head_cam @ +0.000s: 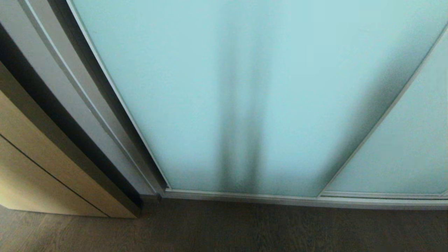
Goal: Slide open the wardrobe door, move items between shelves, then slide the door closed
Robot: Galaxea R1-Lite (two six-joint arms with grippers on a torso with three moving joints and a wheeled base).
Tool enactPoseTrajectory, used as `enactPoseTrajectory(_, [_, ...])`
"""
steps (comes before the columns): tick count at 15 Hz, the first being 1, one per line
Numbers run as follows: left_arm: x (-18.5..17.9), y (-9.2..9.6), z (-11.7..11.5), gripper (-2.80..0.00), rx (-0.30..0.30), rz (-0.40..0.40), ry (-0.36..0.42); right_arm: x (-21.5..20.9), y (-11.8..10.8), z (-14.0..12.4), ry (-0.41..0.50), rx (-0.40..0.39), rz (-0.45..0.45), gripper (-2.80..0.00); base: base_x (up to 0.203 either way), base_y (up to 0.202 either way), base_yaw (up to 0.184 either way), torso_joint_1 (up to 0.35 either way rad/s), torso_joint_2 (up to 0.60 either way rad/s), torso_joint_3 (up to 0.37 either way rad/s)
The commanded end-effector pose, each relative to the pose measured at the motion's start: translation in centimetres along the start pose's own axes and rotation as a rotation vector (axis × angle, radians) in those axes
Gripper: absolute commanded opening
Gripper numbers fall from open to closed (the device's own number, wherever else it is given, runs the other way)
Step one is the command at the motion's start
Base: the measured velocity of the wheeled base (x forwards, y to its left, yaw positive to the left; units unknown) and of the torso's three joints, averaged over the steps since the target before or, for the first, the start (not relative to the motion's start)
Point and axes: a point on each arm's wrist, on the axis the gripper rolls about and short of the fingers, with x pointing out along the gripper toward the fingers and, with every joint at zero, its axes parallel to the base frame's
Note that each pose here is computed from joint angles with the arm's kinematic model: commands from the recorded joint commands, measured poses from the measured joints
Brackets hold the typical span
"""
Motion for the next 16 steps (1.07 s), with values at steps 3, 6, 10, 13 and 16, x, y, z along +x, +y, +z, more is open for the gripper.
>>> enactPoseTrajectory(3, [0.0, 0.0, 0.0, -2.80, -0.001, 0.000, 0.001, -8.1, 0.6, -9.8, -0.039, -0.058, 0.015, -2.80, 0.000, 0.000, 0.000, 0.000, 0.00, 0.000])
enactPoseTrajectory(6, [0.0, 0.0, 0.0, -2.80, -0.001, 0.000, 0.001, -7.6, 0.4, -15.8, 0.028, -0.057, -0.012, -2.80, 0.000, 0.000, 0.000, 0.000, 0.00, 0.000])
enactPoseTrajectory(10, [0.0, 0.0, 0.0, -2.80, 0.001, 0.000, 0.001, -6.1, 0.4, -17.7, -0.047, -0.045, -0.027, -2.80, 0.000, 0.000, 0.000, 0.000, 0.00, 0.000])
enactPoseTrajectory(13, [0.0, 0.0, 0.0, -2.80, -0.001, 0.000, 0.001, -6.1, 0.4, -17.8, -0.038, -0.113, -0.005, -2.80, 0.000, 0.000, 0.000, 0.000, 0.00, 0.000])
enactPoseTrajectory(16, [0.0, 0.0, 0.0, -2.80, -0.001, 0.000, 0.001, -6.1, 0.4, -17.7, -0.043, -0.006, -0.009, -2.80, 0.000, 0.000, 0.000, 0.000, 0.00, 0.000])
